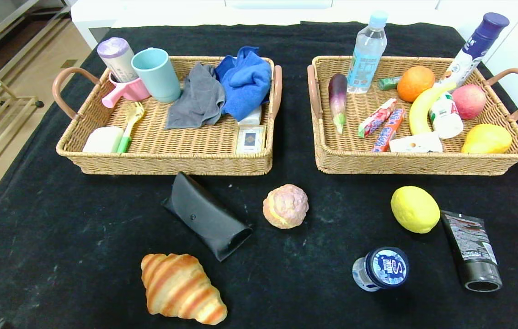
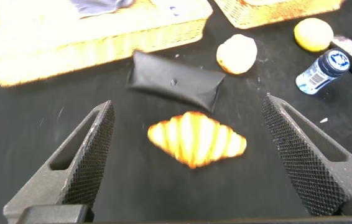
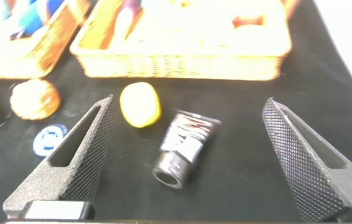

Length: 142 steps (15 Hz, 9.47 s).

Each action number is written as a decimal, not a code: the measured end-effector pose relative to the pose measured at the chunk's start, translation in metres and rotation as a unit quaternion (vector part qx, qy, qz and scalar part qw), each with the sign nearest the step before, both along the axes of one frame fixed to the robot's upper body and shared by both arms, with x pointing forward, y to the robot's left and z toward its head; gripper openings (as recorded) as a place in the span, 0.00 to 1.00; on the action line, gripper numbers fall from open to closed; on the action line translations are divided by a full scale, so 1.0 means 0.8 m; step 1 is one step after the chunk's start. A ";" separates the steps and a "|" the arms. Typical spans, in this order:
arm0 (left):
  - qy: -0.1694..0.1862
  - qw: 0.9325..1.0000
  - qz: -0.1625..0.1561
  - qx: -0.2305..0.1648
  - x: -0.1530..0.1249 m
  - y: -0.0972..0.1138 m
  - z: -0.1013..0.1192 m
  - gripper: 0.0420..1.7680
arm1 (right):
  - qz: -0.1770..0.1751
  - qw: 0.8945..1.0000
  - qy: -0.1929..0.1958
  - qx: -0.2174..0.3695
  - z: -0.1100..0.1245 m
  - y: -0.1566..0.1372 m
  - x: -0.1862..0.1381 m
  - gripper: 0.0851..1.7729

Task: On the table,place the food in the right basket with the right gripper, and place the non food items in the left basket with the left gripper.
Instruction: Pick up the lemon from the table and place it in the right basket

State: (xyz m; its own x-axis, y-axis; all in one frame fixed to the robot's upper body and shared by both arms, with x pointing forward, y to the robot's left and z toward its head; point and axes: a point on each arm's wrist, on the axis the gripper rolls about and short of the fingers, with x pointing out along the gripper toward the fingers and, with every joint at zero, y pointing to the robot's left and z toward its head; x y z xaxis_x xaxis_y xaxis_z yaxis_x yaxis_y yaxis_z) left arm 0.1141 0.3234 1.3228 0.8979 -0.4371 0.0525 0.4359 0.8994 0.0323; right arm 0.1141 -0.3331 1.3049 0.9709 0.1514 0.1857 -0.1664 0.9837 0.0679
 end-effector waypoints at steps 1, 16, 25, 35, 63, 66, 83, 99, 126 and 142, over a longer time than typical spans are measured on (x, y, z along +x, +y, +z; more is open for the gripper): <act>0.003 1.000 -0.008 0.007 0.013 -0.002 0.011 0.97 | 0.018 1.000 0.011 -0.009 0.007 0.002 0.011 0.96; 0.048 0.977 -0.195 0.071 0.132 -0.089 0.070 0.97 | 0.137 0.979 0.146 -0.044 0.066 0.060 0.110 0.96; 0.041 0.981 -0.178 0.062 0.145 -0.091 0.058 0.97 | 0.139 0.976 0.157 -0.061 0.064 0.069 0.121 0.96; 0.039 0.984 -0.163 0.064 0.142 -0.087 0.057 0.97 | 0.115 0.977 0.162 -0.078 0.065 0.075 0.137 0.96; 0.033 0.984 -0.163 0.065 0.135 -0.084 0.057 0.97 | 0.004 0.890 0.452 -0.065 0.084 0.132 0.246 0.96; 0.034 0.984 -0.164 0.066 0.135 -0.084 0.056 0.97 | 0.000 0.887 0.457 -0.066 0.081 0.136 0.257 0.96; 0.028 0.984 -0.164 0.067 0.131 -0.082 0.057 0.97 | -0.018 0.866 0.494 -0.068 0.049 0.147 0.297 0.96; 0.020 0.984 -0.164 0.073 0.128 -0.080 0.058 0.97 | -0.022 0.862 0.501 -0.074 0.042 0.149 0.301 0.56; 0.014 0.983 -0.164 0.076 0.127 -0.080 0.059 0.97 | 0.022 0.929 0.363 -0.063 0.177 0.126 0.245 0.56; 0.008 0.984 -0.163 0.075 0.125 -0.079 0.061 0.97 | 0.014 0.951 0.308 -0.036 0.162 0.179 0.376 0.56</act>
